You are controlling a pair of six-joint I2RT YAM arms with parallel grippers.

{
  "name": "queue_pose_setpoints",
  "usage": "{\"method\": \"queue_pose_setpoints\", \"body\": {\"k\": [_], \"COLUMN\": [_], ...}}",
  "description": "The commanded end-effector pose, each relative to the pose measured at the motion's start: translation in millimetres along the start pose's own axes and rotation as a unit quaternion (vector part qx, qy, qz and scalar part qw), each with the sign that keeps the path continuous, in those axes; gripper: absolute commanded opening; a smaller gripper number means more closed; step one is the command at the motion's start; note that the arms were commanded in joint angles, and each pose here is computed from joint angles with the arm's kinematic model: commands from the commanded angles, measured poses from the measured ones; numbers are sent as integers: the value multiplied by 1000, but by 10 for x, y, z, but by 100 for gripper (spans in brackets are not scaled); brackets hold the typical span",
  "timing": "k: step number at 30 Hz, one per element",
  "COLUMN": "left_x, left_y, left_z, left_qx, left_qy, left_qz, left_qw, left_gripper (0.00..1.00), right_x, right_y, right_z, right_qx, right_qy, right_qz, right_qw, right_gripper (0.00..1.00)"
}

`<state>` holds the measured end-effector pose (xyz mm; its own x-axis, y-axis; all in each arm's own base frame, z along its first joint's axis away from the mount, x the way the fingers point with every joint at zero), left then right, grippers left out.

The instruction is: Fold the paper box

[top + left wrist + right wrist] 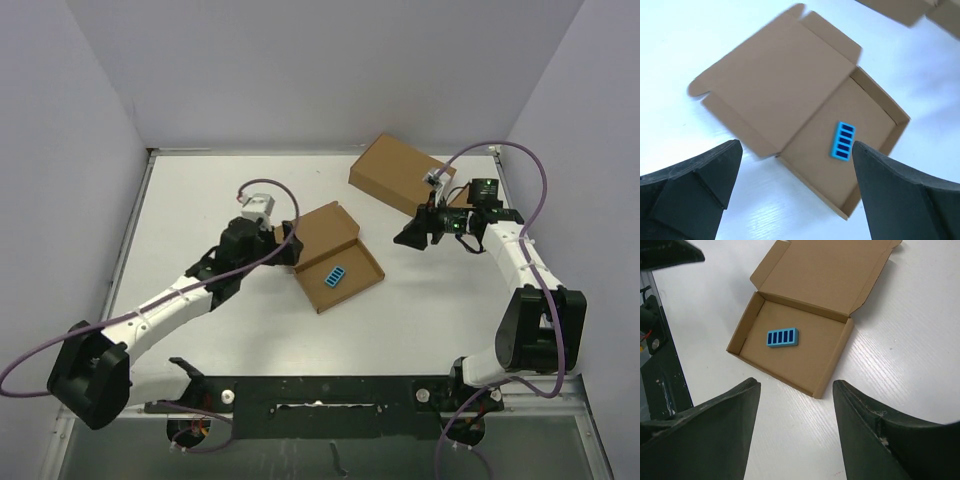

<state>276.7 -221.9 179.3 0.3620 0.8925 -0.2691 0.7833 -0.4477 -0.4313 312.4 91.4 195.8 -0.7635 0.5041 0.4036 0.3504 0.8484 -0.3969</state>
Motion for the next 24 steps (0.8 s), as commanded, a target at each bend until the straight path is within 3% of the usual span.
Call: {"method": "queue_pose_setpoints", "body": {"k": [1, 7, 11, 19, 24], "left_x": [198, 675, 927, 1112, 1276], "left_y": [-42, 92, 252, 684, 815], "left_z": [-190, -88, -44, 13, 125], "left_qx": [-37, 0, 15, 68, 90], "left_qy": [-132, -268, -344, -412, -433], "left_qz": [63, 77, 60, 17, -57], "left_qw": [989, 960, 937, 908, 895], "left_gripper": [94, 95, 90, 69, 53], "right_x": [16, 6, 4, 4, 12], "right_y": [-8, -7, -4, -11, -11], "right_z": [-63, -59, -56, -59, -66], "right_qx": [-15, -15, -14, -14, -15], "right_qy": [-14, -14, -13, -16, -17], "right_qz": [-9, -7, -7, -6, -8], "right_qw": [1000, 1000, 1000, 1000, 1000], "right_gripper": [61, 61, 61, 61, 61]}}
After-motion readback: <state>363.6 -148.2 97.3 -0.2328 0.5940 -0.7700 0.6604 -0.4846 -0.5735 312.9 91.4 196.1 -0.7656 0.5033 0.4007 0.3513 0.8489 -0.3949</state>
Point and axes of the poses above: each gripper's point midway between its finger pads, its own y axis out along the fingers, its own x axis along the line the jaws close on, z = x × y, the point moved 4 cm from there along -y, back along the fingers
